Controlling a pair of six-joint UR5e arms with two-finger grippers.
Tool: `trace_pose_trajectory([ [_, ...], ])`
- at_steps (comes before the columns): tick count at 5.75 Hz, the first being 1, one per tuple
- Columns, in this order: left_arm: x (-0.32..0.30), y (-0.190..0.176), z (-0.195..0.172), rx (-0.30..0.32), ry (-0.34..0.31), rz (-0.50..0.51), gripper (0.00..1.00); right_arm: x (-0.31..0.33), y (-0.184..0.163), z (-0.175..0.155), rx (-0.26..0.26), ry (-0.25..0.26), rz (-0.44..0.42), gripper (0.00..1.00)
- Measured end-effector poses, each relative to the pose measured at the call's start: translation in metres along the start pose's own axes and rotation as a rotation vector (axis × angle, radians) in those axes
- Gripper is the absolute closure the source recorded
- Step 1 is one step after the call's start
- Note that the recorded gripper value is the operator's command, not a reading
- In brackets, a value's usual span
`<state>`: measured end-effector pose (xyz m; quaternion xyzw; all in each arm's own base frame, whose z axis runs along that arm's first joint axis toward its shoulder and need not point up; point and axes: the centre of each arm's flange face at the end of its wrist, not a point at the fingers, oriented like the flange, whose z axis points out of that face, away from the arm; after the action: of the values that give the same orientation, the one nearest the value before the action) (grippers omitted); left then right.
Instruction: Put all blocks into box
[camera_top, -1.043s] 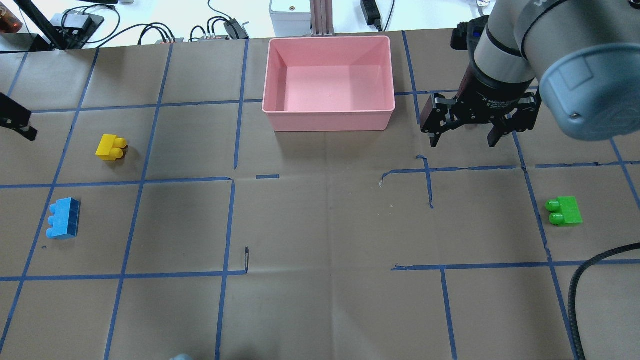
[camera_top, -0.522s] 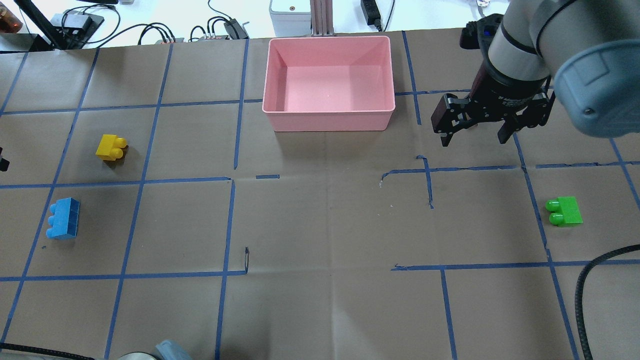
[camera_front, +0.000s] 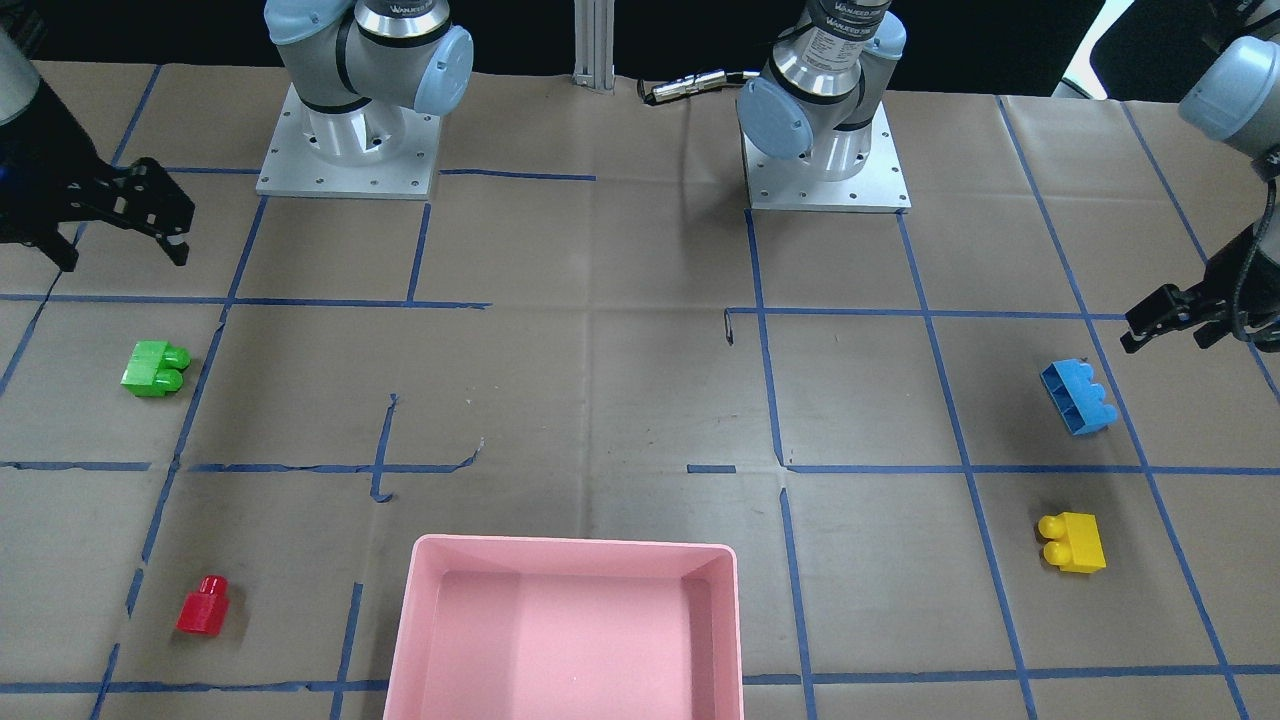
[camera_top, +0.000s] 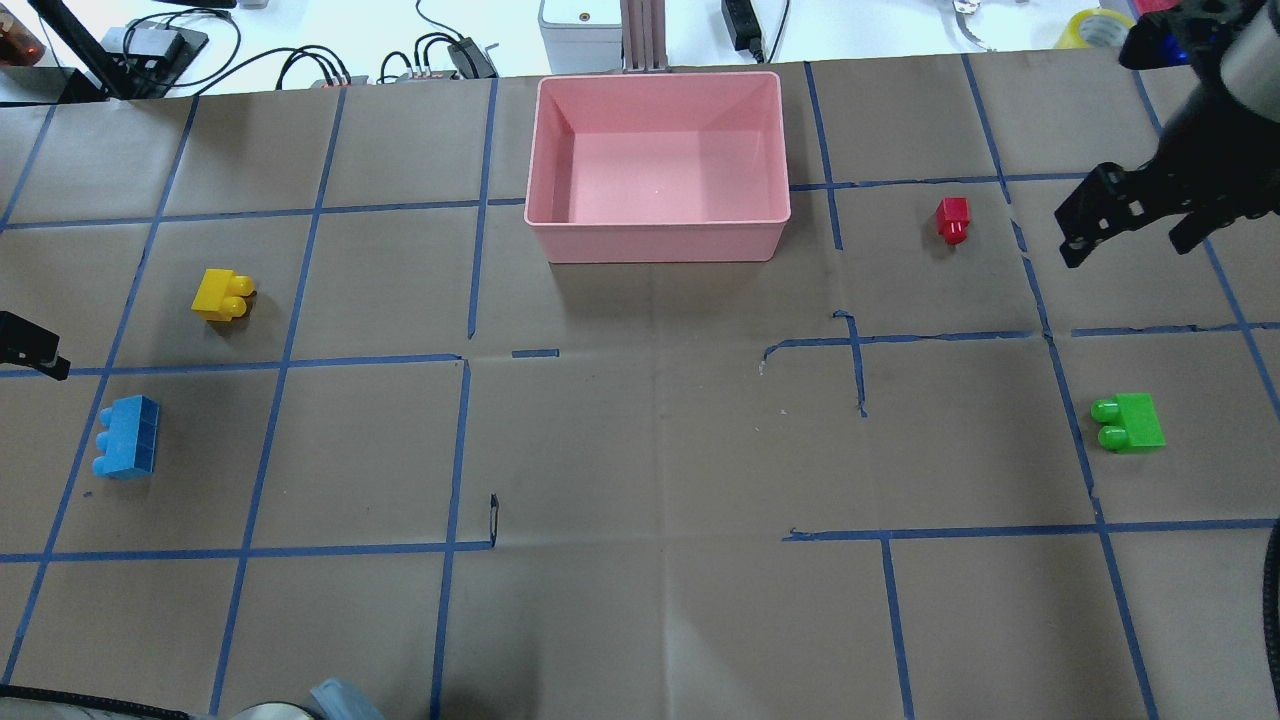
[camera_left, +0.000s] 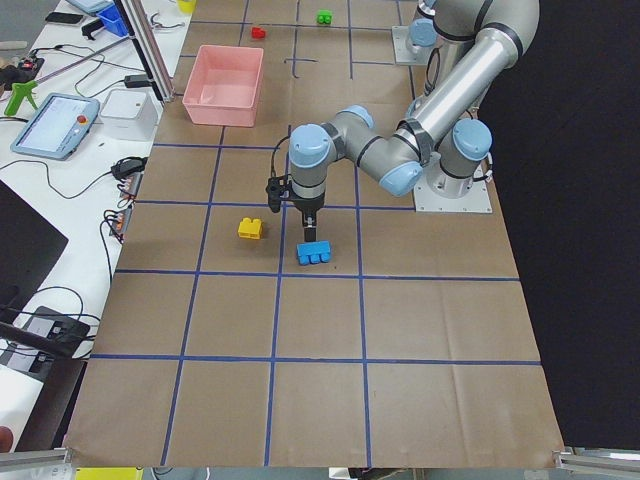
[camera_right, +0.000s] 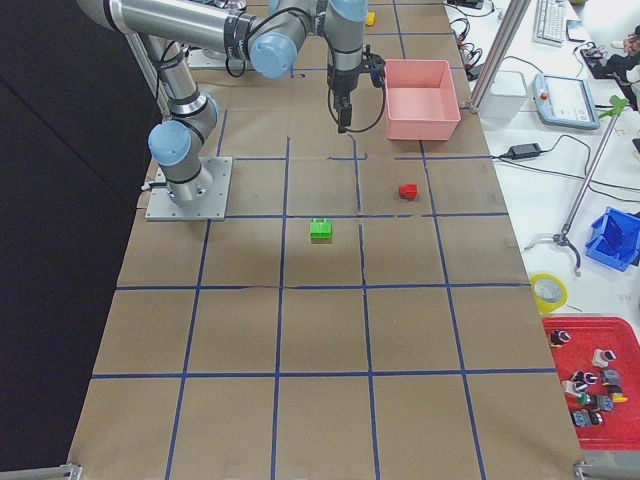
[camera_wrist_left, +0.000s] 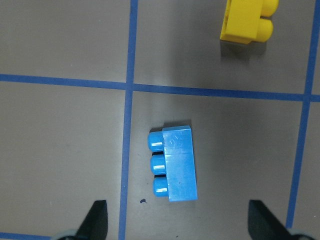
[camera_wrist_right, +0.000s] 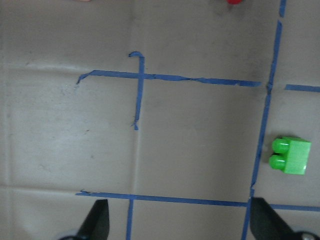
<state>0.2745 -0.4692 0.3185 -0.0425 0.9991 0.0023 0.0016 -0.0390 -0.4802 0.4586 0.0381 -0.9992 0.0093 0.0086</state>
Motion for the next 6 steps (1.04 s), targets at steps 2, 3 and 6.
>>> trace_pose_trajectory([
  [2, -0.010, -0.014, 0.041, 0.010, -0.001, -0.008, 0.01, 0.061, 0.011, 0.042, 0.080, 0.074, 0.088, 0.00],
  [3, -0.016, -0.024, 0.066, 0.019, -0.004, -0.004, 0.01, 0.076, 0.022, 0.077, 0.115, 0.102, 0.100, 0.00],
  [6, -0.012, -0.026, 0.128, 0.053, 0.002, -0.003, 0.01, 0.093, 0.046, 0.176, 0.079, 0.091, 0.102, 0.00],
])
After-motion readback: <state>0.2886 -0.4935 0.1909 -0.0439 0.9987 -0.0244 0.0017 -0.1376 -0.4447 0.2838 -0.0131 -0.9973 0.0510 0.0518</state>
